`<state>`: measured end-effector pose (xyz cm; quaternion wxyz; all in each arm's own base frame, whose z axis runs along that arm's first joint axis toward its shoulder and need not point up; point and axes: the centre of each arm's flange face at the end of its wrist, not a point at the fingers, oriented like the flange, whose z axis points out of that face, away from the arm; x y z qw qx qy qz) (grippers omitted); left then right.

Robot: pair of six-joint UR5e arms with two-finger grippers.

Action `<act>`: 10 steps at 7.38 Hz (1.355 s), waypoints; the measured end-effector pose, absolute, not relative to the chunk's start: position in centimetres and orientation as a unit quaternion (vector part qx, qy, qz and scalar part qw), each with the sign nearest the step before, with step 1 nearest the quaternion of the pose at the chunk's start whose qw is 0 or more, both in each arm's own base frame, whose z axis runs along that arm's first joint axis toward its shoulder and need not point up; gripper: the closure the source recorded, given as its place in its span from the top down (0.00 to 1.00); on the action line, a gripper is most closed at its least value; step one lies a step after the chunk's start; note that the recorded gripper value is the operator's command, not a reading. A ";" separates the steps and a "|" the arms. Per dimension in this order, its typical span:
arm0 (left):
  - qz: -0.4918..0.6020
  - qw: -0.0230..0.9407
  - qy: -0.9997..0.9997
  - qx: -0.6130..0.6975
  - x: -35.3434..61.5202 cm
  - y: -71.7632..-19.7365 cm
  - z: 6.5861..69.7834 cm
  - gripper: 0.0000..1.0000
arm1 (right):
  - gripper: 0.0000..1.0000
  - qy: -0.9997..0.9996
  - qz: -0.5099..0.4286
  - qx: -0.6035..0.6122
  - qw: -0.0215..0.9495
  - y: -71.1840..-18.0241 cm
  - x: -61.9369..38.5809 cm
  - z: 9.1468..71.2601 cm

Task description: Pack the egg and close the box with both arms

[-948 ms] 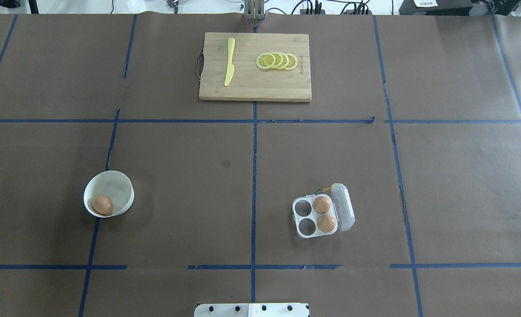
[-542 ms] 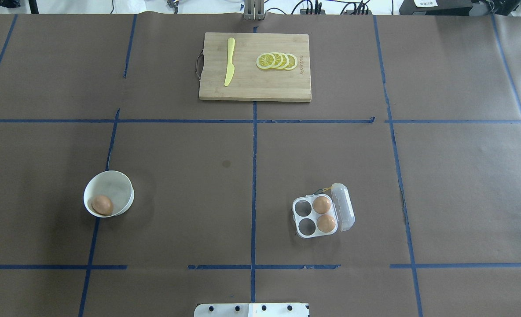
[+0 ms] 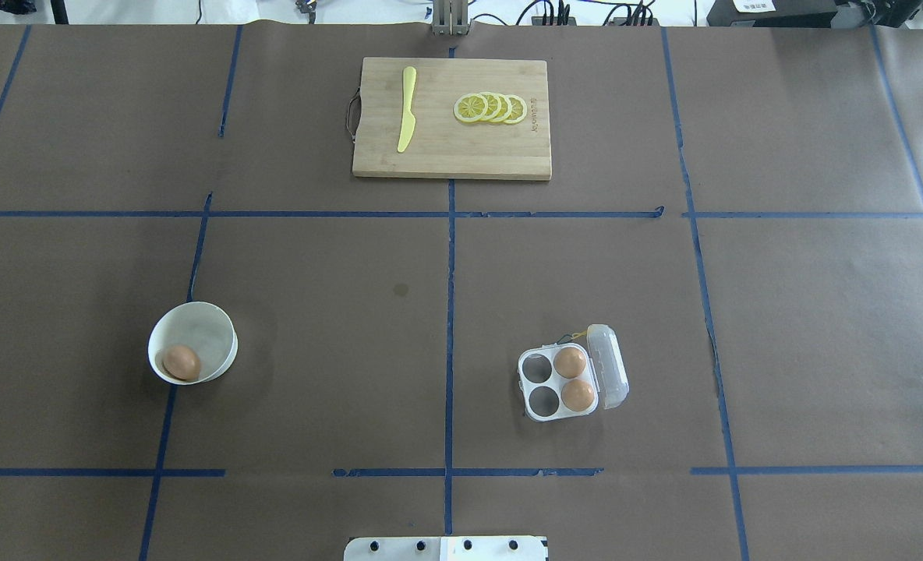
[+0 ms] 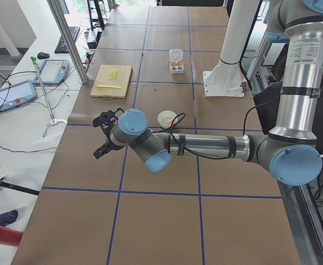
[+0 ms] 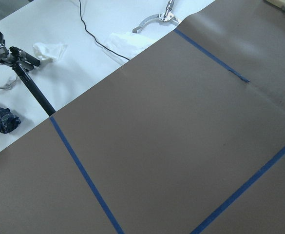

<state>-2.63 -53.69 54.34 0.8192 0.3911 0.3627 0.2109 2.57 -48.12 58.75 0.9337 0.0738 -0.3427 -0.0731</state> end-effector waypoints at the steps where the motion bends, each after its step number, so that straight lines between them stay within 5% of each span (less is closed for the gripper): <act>1: 0.203 0.810 0.399 0.379 0.9 -53.4 53.2 1.00 | 1.00 -0.343 -0.068 0.072 0.934 -48.1 2.6 58.8; 4: 0.080 0.816 0.493 0.291 14.6 -50.1 46.5 0.99 | 1.00 -0.344 -0.057 0.067 0.935 -48.1 2.6 59.1; 9: -0.154 0.835 0.509 0.138 30.2 -38.6 40.5 0.65 | 1.00 -0.344 -0.056 0.065 0.935 -48.0 2.6 59.2; 10: -0.174 0.843 0.495 0.119 31.7 -37.4 40.4 0.65 | 1.00 -0.344 -0.056 0.065 0.935 -48.0 2.6 59.2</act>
